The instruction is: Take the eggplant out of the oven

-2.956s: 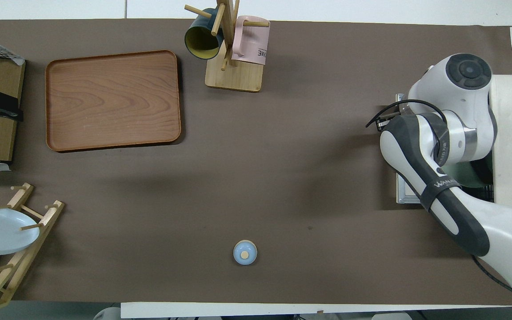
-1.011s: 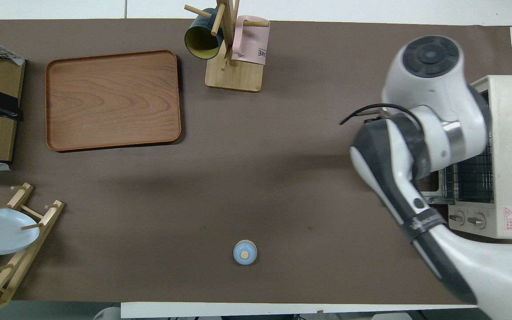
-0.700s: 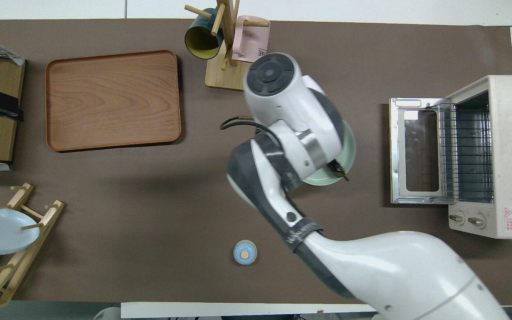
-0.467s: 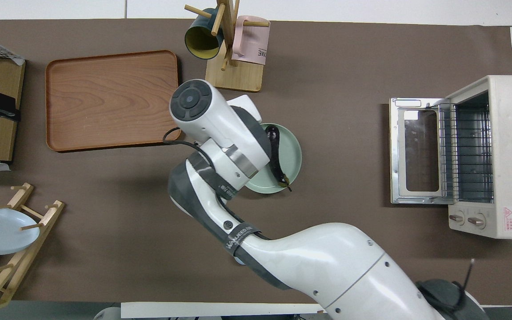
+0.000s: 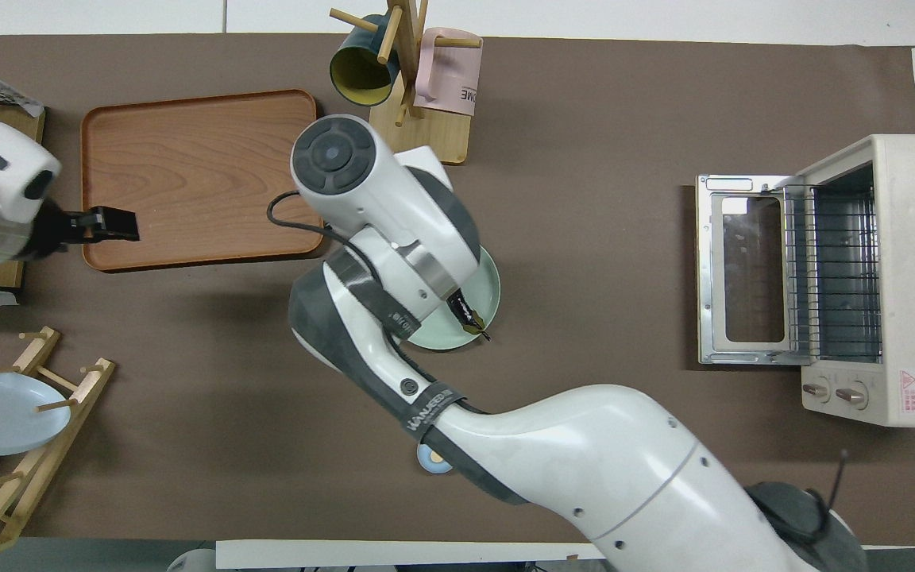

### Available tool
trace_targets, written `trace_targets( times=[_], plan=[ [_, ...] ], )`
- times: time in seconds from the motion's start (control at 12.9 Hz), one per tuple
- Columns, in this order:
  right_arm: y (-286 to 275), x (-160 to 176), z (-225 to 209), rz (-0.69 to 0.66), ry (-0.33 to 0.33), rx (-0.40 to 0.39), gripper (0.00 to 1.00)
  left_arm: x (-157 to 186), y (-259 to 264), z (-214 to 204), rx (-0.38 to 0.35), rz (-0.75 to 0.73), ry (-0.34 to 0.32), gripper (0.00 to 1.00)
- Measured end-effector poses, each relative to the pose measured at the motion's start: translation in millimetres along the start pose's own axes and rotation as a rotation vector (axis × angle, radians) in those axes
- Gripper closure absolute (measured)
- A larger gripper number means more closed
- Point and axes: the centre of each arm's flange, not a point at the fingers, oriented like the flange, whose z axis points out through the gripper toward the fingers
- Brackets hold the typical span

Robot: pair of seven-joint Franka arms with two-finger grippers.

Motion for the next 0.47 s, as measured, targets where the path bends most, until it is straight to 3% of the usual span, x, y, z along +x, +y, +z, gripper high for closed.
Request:
trace_targets(
  times=[0.16,0.31,0.47],
  plan=[
    [96,57,-32,-0.051,-0.045,-0.056,0.41,-13,111,46,-0.061,-0.073,0.092,0.0],
    [186,92,-6,-0.086,-0.102,-0.087,0.64,-41,224,80,-0.127,-0.144,0.124,0.0],
    [247,100,53,-0.121,-0.121,-0.088,0.89,-62,313,101,-0.158,-0.167,0.117,0.0]
  ],
)
